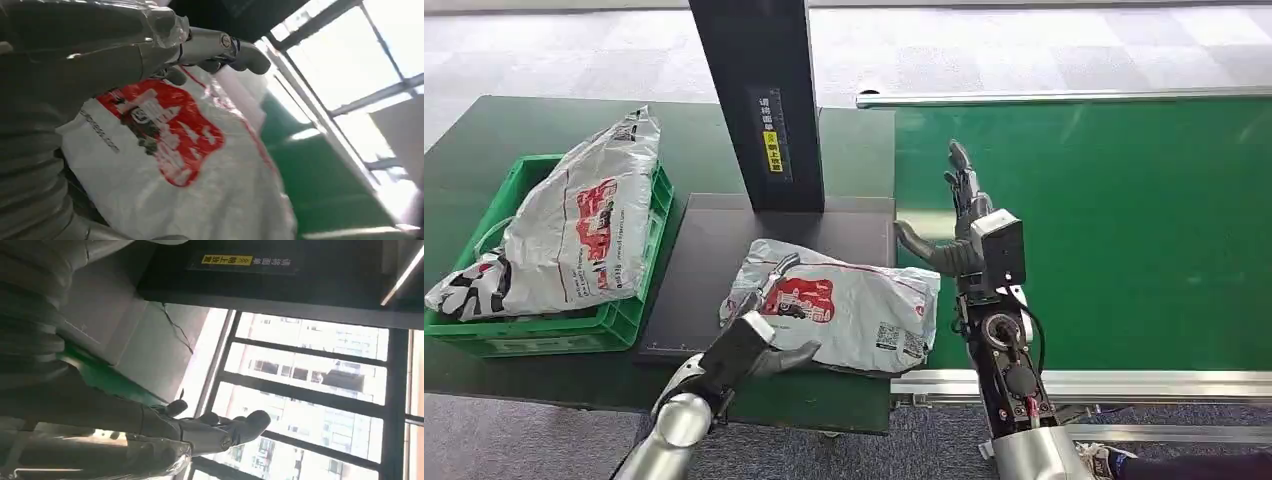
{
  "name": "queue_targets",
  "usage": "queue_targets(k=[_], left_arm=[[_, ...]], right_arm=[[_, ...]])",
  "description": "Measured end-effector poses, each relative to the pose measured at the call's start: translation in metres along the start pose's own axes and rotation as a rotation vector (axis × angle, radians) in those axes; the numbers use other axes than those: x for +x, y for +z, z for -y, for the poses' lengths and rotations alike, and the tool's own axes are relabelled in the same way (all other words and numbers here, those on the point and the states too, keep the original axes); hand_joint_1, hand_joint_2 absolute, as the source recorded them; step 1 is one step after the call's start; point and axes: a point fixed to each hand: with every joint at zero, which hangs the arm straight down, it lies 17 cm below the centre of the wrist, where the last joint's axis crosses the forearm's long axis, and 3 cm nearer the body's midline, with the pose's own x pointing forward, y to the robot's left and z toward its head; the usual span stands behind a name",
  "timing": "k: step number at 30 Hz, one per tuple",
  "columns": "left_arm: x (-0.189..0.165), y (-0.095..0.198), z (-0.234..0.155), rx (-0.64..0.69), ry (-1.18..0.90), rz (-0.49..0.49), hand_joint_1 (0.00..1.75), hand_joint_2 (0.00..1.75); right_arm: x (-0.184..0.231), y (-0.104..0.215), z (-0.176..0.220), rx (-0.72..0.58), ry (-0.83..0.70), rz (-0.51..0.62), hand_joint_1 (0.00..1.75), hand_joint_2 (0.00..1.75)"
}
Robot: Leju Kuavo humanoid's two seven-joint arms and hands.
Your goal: Moved the parcel from conveyor to table for the left to box.
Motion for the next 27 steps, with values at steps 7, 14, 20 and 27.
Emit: queue_targets(k=[7, 14, 20, 27], left_arm=[[-0.041, -0.012, 0.008, -0.023, -0.242, -0.125, 0.0, 1.75], [-0.045, -0.029, 0.022, -0.055, -0.258, -0.125, 0.12, 1.75], [-0.043, -0.037, 0.033, -0.071, -0.247, -0.13, 0.12, 1.75], [-0.046, -0.039, 0.037, -0.081, -0.243, -0.139, 0.12, 1.75]], right_arm=[[-0.005, -0.003, 0.002, 0.0, 0.032, -0.033, 0.0, 1.75], [-0.008, -0.001, 0.003, 0.006, 0.056, -0.042, 0.0, 1.75], [-0.016, 0.007, 0.009, 0.003, 0.067, -0.062, 0.0, 1.75], [-0.018, 0.008, 0.014, -0.001, 0.074, -0.066, 0.0, 1.75]])
